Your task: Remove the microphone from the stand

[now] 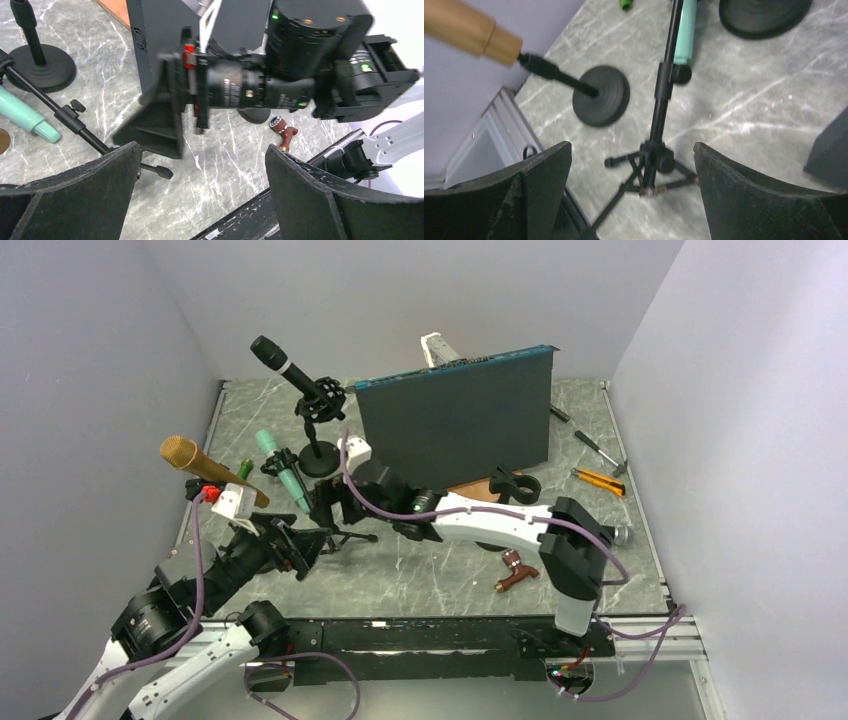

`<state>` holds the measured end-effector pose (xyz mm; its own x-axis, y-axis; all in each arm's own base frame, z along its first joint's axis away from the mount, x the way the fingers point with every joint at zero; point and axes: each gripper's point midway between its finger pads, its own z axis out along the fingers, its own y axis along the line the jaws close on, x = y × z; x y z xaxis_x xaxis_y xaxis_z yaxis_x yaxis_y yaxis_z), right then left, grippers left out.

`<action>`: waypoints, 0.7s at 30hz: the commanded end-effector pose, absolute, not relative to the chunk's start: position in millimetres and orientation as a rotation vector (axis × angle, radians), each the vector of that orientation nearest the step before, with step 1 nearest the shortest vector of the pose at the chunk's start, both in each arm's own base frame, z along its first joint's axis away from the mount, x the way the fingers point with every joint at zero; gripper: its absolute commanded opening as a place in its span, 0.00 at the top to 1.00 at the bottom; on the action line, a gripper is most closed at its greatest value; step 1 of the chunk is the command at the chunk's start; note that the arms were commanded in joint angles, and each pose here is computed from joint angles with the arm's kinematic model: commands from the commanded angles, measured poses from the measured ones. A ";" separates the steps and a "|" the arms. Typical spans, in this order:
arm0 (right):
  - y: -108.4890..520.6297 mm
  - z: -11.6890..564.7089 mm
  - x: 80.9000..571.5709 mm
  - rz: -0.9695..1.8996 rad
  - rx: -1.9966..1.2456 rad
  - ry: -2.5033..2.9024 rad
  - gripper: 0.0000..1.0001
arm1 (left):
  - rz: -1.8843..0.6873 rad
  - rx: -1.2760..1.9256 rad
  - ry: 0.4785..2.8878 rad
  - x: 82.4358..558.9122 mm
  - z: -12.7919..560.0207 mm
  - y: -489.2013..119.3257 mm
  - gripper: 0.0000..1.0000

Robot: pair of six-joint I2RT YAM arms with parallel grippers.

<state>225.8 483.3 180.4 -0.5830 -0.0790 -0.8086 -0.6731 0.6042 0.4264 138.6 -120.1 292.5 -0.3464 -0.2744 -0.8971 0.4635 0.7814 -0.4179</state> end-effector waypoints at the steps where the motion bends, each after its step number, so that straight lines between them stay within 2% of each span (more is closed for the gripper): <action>1: 505.5 185.4 259.5 0.891 -0.456 2.042 0.09 | -0.745 0.129 1.725 137.3 312.5 -110.1 0.02; 8: 530.5 145.9 279.3 0.770 -0.555 2.086 0.20 | -0.749 0.126 1.716 133.4 315.6 -105.9 0.02; 12: 536.0 126.0 281.5 0.731 -0.603 2.101 0.34 | -0.747 0.121 1.718 132.9 312.9 -104.5 0.02; 15: 541.7 113.4 278.6 0.745 -0.630 2.112 0.41 | -0.753 0.123 1.716 133.2 312.0 -106.1 0.02; 21: 555.2 106.2 271.9 0.793 -0.690 2.054 0.43 | -0.750 0.135 1.727 134.0 312.1 -108.4 0.02</action>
